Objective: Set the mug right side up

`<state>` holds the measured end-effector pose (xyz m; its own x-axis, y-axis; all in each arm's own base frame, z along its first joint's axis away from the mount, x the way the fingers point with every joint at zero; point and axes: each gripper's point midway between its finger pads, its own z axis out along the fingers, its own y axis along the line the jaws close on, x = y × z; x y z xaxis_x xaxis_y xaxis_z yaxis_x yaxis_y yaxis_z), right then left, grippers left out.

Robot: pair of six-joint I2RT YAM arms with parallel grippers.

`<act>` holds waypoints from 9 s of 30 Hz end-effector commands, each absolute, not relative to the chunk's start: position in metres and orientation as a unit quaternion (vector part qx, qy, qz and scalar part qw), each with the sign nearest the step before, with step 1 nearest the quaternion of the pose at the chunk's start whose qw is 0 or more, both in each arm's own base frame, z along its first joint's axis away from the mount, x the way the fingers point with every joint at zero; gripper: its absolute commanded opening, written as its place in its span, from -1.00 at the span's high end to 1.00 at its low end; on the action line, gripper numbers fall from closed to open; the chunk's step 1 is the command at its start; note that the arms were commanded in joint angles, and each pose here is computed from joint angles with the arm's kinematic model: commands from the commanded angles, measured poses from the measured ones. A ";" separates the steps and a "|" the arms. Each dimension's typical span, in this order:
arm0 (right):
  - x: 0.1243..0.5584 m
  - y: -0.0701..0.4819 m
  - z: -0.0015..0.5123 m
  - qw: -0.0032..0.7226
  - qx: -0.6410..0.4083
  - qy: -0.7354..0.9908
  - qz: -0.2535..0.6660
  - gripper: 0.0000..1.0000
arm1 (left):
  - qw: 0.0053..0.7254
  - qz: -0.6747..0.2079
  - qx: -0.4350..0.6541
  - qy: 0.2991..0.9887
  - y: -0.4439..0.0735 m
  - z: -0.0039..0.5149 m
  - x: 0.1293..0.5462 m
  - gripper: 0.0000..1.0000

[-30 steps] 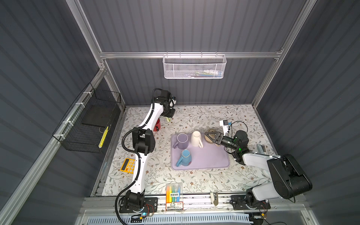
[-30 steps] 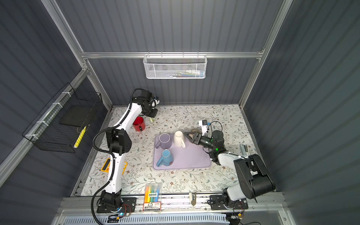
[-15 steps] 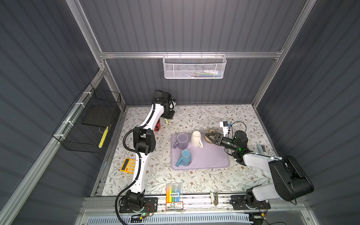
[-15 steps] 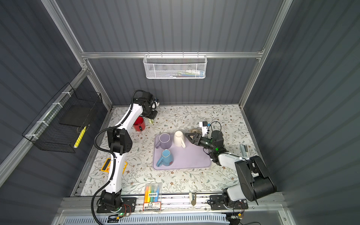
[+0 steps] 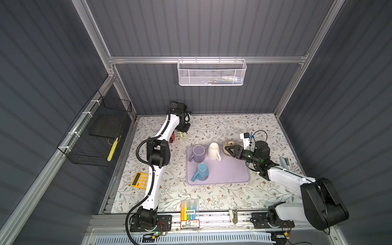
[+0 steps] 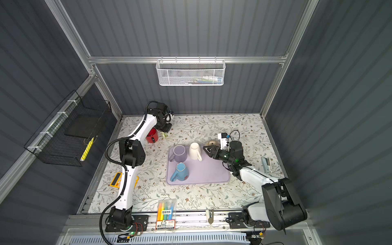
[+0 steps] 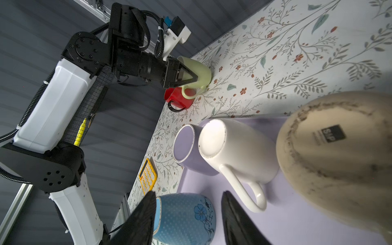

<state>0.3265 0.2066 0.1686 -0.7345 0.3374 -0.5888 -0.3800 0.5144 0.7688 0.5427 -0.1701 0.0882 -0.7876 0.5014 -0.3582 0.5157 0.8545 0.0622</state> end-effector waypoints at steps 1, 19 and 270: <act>0.329 0.208 0.174 0.374 -0.021 0.791 0.484 -0.04 | 0.182 -0.012 0.283 0.942 -0.170 0.095 0.540 1.00; 0.329 0.207 0.174 0.376 -0.022 0.792 0.481 -0.05 | 0.205 0.000 0.281 0.938 -0.170 0.101 0.553 -0.15; 0.275 0.227 0.281 0.420 -0.250 0.656 0.576 -0.14 | 0.418 -0.460 0.303 0.722 -0.327 0.282 0.298 0.99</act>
